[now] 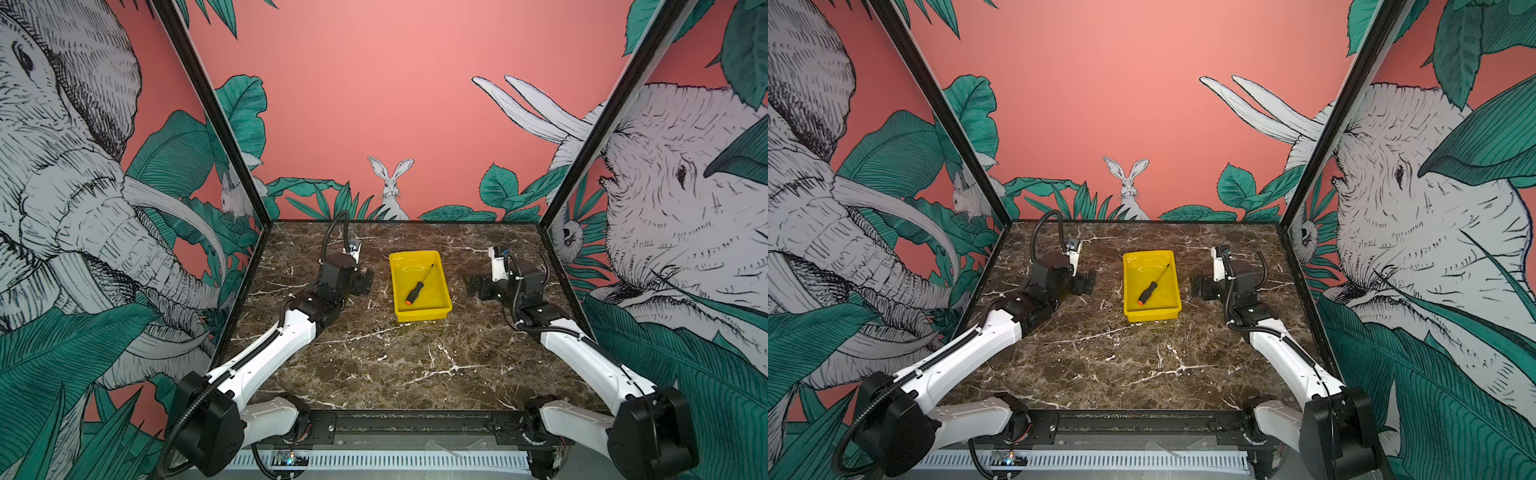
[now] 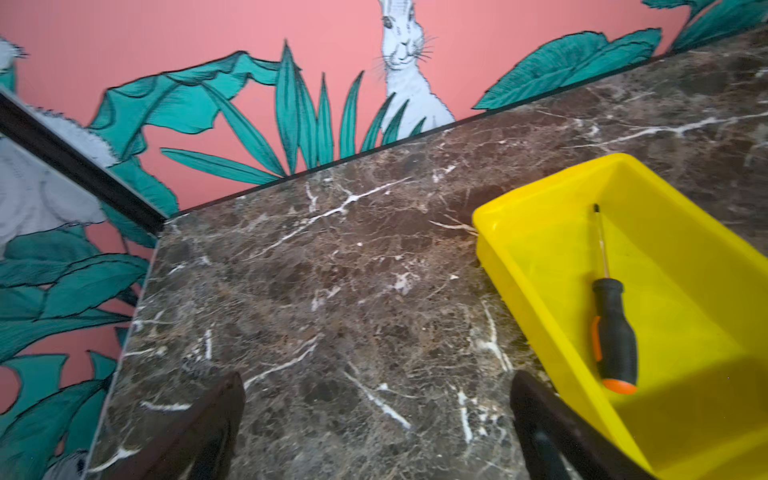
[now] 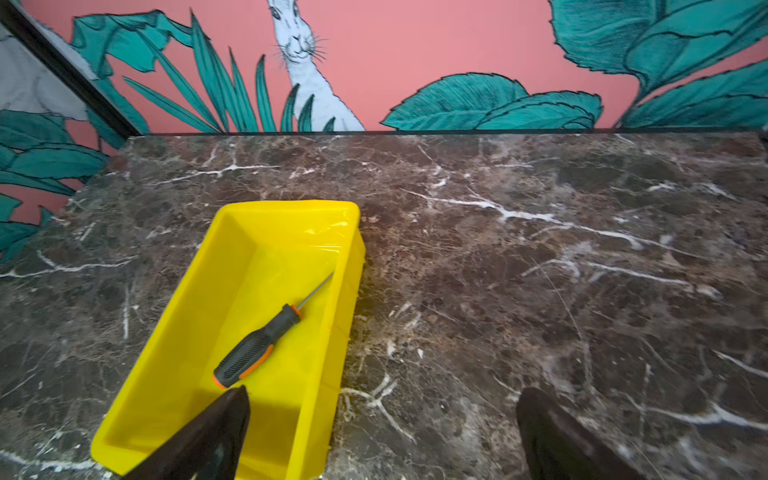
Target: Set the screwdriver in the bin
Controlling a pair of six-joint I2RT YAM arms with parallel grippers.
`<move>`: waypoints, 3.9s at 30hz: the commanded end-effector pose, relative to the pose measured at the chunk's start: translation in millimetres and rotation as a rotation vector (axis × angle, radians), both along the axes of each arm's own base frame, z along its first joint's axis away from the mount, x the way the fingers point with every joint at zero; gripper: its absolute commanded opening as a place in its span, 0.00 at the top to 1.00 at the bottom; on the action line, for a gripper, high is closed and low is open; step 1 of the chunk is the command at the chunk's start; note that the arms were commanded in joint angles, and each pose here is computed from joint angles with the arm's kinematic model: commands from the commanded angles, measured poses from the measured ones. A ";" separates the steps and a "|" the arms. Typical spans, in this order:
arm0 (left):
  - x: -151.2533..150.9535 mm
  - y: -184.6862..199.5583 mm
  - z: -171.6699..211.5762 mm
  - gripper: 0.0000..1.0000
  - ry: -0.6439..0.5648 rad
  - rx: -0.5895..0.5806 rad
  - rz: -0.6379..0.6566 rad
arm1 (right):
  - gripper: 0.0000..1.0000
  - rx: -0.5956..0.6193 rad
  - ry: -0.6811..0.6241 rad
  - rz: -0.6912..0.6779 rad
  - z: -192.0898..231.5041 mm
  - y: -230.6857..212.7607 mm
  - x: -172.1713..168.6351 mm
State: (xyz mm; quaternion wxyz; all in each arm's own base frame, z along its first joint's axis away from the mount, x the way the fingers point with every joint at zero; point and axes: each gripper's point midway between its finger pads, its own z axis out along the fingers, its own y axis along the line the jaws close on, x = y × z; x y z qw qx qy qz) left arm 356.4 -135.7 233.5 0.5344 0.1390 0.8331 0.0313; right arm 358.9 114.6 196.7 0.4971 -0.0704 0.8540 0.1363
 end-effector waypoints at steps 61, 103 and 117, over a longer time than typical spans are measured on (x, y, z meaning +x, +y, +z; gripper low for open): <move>25.3 118.3 -109.6 0.01 -0.176 -0.031 0.128 | 0.01 -0.387 -0.176 -0.299 -66.5 -106.4 34.9; 46.5 125.6 -138.5 0.00 -0.082 -0.060 0.142 | 0.01 -0.375 -0.298 -0.373 -91.8 -114.4 22.7; 46.1 125.4 -138.5 0.00 -0.082 -0.061 0.141 | 0.01 -0.379 -0.282 -0.401 -92.9 -119.1 23.3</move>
